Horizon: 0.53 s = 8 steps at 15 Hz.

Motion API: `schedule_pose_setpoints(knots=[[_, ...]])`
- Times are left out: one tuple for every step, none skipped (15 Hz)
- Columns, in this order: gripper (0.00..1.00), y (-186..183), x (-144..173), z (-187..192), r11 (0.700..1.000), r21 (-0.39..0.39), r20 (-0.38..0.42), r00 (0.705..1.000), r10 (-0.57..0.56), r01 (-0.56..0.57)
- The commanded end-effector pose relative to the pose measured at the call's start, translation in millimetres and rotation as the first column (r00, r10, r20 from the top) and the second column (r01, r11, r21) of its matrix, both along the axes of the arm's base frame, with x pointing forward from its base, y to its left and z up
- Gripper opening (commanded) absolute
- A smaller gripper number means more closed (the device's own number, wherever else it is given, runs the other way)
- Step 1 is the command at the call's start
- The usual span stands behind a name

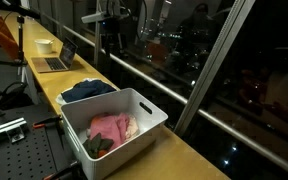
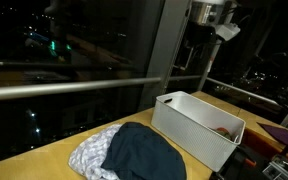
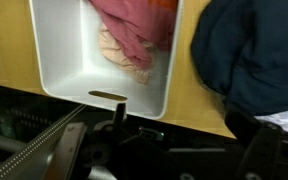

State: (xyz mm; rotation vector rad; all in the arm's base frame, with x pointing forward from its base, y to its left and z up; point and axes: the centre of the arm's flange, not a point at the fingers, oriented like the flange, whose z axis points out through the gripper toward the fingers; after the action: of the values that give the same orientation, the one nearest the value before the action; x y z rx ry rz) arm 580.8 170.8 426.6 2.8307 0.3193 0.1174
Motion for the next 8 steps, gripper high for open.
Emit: schedule_pose_setpoints(knots=[[1.00,-77.8,-14.1,-46.2,0.998,0.052,0.017,1.000,-0.023,0.023],[1.00,-97.9,-13.2,-66.1,0.997,0.073,0.020,0.999,-0.035,0.034],[1.00,-113.0,-12.9,-79.7,0.995,0.090,0.024,0.999,-0.045,0.043],[1.00,-130.0,-12.0,-98.0,0.992,0.114,0.027,0.998,-0.056,0.053],[1.00,-141.8,-12.3,-110.4,0.989,0.135,0.030,0.997,-0.066,0.061],[1.00,-153.1,-12.1,-127.2,0.984,0.164,0.027,0.997,-0.075,0.070],[1.00,-160.1,-11.0,-143.0,0.979,0.188,0.023,0.996,-0.083,0.078],[1.00,-165.9,-10.8,-160.0,0.972,0.217,0.014,0.996,-0.090,0.085]])
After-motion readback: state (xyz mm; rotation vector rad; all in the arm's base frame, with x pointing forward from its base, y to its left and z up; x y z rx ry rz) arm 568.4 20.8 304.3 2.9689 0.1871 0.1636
